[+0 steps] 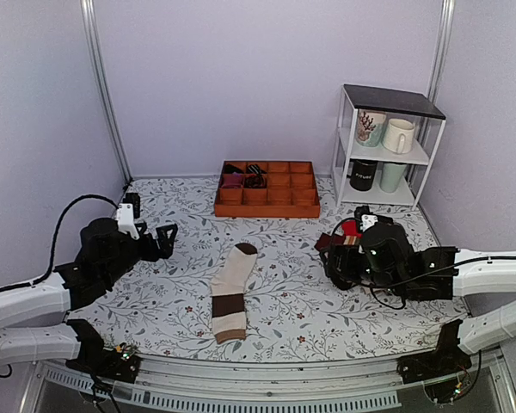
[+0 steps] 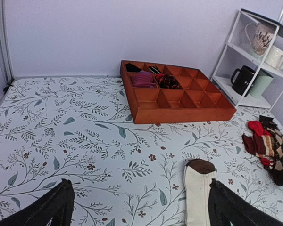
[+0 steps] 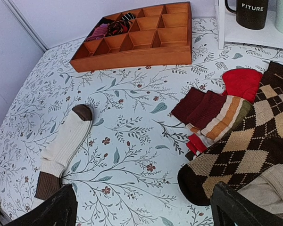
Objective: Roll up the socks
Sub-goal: Pick up the sock from the center of the board.
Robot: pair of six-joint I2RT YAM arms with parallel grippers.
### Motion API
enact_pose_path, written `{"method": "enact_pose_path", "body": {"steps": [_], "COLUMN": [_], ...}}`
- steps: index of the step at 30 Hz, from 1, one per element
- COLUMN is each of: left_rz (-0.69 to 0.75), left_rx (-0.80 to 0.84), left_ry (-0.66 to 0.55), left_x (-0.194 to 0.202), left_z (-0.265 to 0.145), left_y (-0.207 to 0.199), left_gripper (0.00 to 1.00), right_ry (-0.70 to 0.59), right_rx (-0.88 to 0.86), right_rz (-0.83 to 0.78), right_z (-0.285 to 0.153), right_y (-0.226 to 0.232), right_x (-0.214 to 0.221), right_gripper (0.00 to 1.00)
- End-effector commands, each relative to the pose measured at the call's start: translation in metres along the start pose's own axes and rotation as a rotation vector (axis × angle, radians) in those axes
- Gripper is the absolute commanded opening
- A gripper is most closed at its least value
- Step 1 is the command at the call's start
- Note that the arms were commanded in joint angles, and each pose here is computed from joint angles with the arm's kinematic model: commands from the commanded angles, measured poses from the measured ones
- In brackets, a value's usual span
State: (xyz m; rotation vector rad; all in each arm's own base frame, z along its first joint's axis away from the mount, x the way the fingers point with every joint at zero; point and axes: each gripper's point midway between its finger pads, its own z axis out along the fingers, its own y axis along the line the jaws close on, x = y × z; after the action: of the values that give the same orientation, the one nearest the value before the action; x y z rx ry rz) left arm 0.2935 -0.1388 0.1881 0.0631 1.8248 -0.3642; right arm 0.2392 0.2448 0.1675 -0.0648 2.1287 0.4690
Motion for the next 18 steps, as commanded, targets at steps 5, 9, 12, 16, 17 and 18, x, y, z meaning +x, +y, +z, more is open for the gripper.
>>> {"method": "enact_pose_path", "body": {"steps": [5, 9, 12, 16, 17, 18], "left_rz": [0.045, 0.066, 0.067, 0.077, 0.076, 0.084], "left_rx": [0.099, 0.206, 0.246, 0.337, 0.356, 0.369], "left_ry": [-0.004, -0.021, -0.011, -0.012, 0.004, 0.027], "left_x": [-0.008, -0.007, -0.005, 0.011, 0.018, 0.026], "left_z": [0.001, -0.005, -0.008, -0.023, -0.025, -0.026], "left_y": [-0.020, -0.036, -0.045, -0.068, -0.074, -0.080], "left_gripper": [1.00, 1.00, 0.99, 0.99, 1.00, 1.00], "right_ry": [0.005, 0.018, 0.023, -0.024, -0.050, -0.068], "right_rx": [-0.006, -0.087, -0.165, -0.415, -0.478, -0.549], "right_rz": [-0.105, -0.181, -0.229, -0.356, -0.394, -0.426], "right_z": [0.006, 0.006, 0.009, -0.001, -0.006, -0.012], "right_y": [-0.002, 0.014, 0.027, 0.058, 0.066, 0.075], "right_x": [0.010, 0.012, 0.019, 0.034, 0.035, 0.038], "right_gripper": [1.00, 1.00, 0.99, 0.95, 0.95, 0.94]}}
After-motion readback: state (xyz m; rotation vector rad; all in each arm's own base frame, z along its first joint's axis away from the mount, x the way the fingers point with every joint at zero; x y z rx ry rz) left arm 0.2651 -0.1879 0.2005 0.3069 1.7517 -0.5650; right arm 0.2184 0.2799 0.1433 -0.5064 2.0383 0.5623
